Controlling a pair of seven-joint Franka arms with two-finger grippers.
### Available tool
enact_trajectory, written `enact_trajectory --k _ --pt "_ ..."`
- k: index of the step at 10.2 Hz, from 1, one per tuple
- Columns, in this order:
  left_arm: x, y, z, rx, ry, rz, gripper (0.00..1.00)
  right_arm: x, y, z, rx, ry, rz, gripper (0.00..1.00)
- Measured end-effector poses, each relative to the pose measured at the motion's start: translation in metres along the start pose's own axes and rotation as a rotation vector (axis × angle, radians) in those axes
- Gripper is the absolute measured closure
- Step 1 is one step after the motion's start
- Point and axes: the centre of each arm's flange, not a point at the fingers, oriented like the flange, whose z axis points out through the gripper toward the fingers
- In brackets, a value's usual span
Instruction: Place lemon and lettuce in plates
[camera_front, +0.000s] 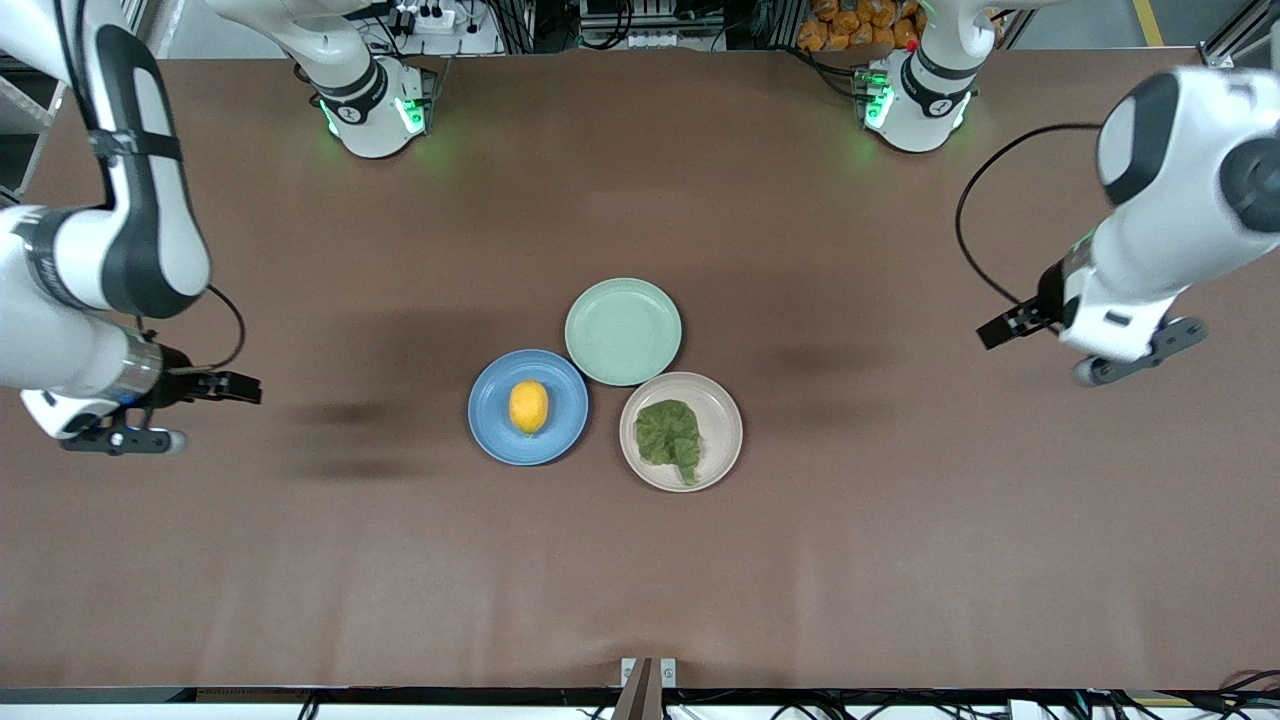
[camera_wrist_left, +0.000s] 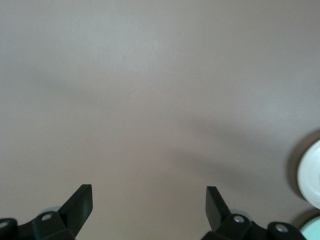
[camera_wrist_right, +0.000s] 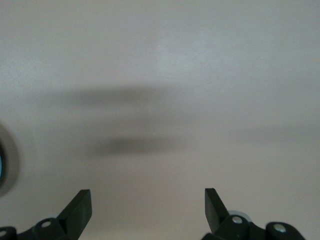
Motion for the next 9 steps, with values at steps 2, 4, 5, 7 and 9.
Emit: enact_trajectory --k 2,4,5,7,9 --pt "-0.003 0.001 -0.046 -0.045 0.085 0.093 0.00 -0.015 0.006 -0.030 0.000 -0.005 -0.001 0.00" --pt "-0.011 -0.002 -0.086 -0.060 0.136 0.236 0.00 -0.034 0.007 -0.062 -0.010 -0.018 -0.010 0.00" --pt "-0.017 -0.005 -0.100 -0.054 0.132 0.292 0.00 -0.043 0.008 -0.079 -0.006 -0.025 -0.010 0.00" --pt "-0.029 -0.008 -0.123 -0.065 0.077 0.361 0.00 -0.060 0.005 -0.116 0.003 -0.040 -0.017 0.00" --pt "-0.038 -0.011 -0.137 -0.079 0.035 0.386 0.00 -0.080 -0.003 -0.152 0.011 -0.070 -0.032 0.00"
